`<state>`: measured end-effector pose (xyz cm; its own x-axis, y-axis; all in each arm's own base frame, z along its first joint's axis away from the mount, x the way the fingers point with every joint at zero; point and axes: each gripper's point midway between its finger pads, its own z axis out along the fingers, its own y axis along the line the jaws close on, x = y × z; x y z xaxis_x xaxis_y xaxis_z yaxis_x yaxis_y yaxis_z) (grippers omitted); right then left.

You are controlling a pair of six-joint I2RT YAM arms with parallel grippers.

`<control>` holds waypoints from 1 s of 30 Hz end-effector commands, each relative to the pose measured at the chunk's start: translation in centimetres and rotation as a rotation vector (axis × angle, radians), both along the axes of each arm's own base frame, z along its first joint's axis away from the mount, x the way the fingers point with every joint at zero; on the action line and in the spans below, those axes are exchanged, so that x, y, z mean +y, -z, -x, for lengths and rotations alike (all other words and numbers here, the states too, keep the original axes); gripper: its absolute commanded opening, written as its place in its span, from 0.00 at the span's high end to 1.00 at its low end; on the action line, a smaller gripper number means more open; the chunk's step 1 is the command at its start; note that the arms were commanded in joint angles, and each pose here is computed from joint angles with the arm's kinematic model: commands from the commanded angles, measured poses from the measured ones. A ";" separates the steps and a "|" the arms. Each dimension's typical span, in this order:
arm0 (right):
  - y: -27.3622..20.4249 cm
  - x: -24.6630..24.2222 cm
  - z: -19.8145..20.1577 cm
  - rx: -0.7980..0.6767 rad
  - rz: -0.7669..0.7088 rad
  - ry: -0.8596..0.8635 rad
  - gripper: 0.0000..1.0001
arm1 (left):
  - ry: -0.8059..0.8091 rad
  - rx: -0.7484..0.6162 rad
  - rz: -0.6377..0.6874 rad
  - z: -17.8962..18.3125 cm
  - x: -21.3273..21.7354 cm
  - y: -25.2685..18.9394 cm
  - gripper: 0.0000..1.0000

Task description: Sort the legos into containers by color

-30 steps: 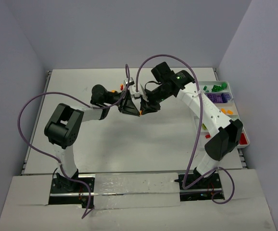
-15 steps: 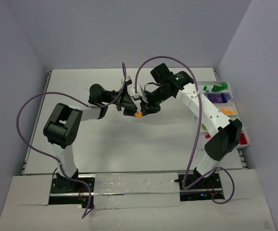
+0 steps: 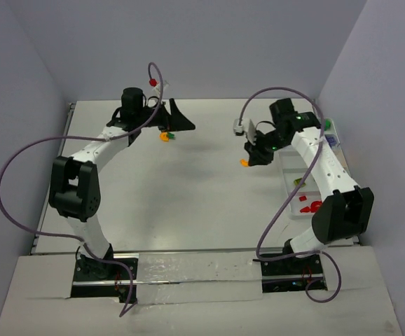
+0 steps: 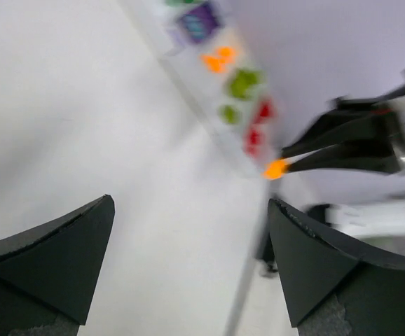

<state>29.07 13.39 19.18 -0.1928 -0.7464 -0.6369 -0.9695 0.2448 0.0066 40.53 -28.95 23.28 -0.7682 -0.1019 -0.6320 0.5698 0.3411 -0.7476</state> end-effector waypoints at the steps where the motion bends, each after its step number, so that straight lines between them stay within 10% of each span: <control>1: 0.4 -6.1 -1.5 -0.045 0.069 0.197 0.94 | -0.105 -0.219 -0.529 1.0 3.4 3.9 0.01; 12: 8.2 -21.2 -8.6 0.122 0.290 0.740 0.95 | -0.540 -0.259 -0.685 -4.1 9.3 1.2 0.01; 18: 11.4 -24.1 -10.6 0.136 0.379 0.829 0.93 | -0.450 -0.208 -0.615 -4.3 9.8 1.2 0.01; 30: 12.2 -25.1 -12.0 0.129 0.390 0.897 0.45 | -0.416 -0.165 -0.643 -4.7 9.9 3.5 0.01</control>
<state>39.25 -10.87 4.93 -0.8490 -0.4609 -0.2583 -0.4576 0.8858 -0.0766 44.77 -18.47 18.87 -0.6550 0.0499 -0.7540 0.3561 0.9004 -0.2498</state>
